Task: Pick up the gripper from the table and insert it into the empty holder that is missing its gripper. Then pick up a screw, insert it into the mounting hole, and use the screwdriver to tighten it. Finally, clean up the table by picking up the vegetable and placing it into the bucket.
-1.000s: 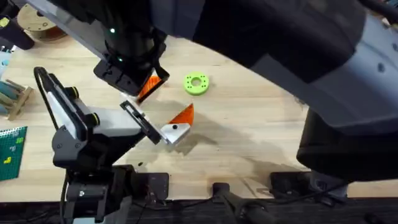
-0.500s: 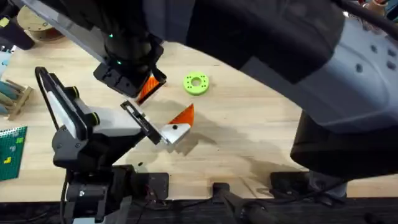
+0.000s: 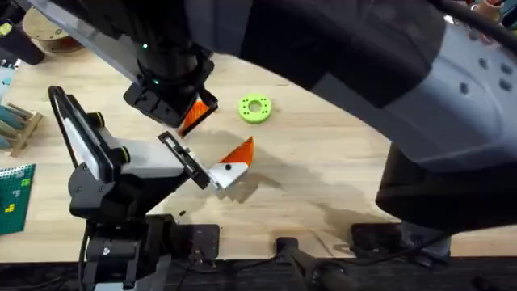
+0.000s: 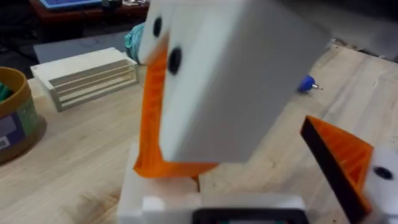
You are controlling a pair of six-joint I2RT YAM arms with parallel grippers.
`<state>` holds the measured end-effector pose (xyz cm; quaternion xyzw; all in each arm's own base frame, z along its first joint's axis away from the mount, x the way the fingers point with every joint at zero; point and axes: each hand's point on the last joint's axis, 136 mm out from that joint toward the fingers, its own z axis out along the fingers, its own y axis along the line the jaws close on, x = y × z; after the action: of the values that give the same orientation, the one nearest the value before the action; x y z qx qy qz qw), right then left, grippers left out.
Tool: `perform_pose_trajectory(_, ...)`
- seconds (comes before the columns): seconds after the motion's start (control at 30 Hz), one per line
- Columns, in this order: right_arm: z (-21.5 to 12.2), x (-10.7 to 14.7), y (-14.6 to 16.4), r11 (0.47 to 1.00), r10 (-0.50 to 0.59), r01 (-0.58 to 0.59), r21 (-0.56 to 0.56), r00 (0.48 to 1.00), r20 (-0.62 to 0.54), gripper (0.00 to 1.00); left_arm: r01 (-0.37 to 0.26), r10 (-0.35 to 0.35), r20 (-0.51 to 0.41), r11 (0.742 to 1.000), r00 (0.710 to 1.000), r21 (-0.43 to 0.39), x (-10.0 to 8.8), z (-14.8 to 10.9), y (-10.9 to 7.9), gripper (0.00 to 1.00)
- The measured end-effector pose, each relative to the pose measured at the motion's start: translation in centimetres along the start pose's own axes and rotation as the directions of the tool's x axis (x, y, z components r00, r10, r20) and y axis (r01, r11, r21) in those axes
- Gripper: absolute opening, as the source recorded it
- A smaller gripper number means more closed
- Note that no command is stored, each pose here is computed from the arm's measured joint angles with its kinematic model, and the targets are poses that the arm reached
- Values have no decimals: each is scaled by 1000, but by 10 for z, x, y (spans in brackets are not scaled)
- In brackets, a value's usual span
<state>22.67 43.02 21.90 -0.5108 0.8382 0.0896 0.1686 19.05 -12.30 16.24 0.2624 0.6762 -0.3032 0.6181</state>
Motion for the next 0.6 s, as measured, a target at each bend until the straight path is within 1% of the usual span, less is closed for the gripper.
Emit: perform_pose_trajectory(0.6, -1, 7, -1, 1000, 7, -7, -9, 1000, -27, 5, 4, -4, 0, 1000, 1000, 4, 0, 0, -1, 985)
